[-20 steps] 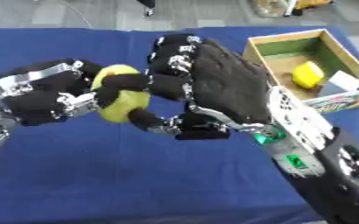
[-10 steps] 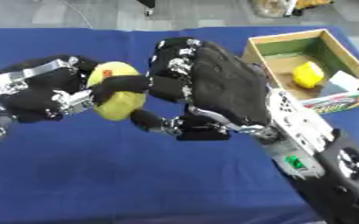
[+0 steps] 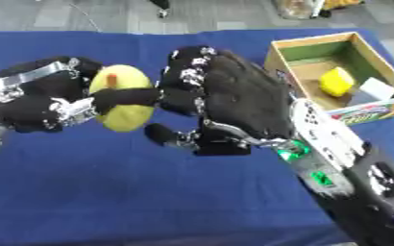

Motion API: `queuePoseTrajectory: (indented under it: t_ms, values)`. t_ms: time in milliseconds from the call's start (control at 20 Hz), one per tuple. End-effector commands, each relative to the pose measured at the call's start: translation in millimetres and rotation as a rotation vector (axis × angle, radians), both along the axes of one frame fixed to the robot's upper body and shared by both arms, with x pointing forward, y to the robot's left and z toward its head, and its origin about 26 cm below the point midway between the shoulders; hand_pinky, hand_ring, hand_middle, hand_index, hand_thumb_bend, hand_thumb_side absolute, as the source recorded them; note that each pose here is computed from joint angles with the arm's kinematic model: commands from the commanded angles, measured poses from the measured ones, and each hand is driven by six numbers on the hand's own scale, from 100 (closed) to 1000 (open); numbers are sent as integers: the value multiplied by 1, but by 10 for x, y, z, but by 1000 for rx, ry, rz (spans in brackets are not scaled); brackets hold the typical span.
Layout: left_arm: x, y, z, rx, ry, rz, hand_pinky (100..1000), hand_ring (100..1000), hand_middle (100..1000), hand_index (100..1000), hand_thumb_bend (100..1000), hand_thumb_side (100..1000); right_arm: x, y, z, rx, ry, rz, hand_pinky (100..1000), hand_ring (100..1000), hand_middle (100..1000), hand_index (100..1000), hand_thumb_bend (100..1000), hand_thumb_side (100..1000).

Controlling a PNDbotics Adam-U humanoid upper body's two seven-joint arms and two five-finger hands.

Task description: Pick up the objects with one hand, pass them to the other hand, and then place them into the box on the other side of the table.

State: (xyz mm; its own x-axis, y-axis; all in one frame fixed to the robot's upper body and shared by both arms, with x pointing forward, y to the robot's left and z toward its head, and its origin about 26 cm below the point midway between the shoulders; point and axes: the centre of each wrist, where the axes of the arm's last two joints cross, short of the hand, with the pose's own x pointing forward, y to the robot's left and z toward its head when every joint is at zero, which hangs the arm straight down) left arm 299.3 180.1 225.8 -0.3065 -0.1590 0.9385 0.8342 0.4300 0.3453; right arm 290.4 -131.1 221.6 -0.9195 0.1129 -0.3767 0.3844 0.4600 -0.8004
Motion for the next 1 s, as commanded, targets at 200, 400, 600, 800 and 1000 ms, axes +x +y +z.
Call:
queuePoseTrajectory:
  t_ms: [200,400,600,800,1000]
  values:
    - [-18,41,108,9,-44,-1,687,572,445,522,100,278,-29,-30,70,-12,-34,-14,457,340,253,831,200,100]
    - [-20,39,100,13,-41,-6,687,572,446,523,100,279,-29,-31,70,-6,-36,-22,453,337,247,762,171,100]
    - [-22,36,92,17,-37,-10,687,572,445,523,100,280,-28,-33,72,10,-35,-35,441,330,229,729,144,100]
    - [-24,30,80,20,-29,-13,687,572,445,523,100,281,-29,-27,74,33,-35,-51,430,321,214,720,115,100]
    - [-27,21,76,21,-22,-18,687,572,445,522,100,282,-31,-22,71,47,-41,-65,424,318,207,718,114,100]
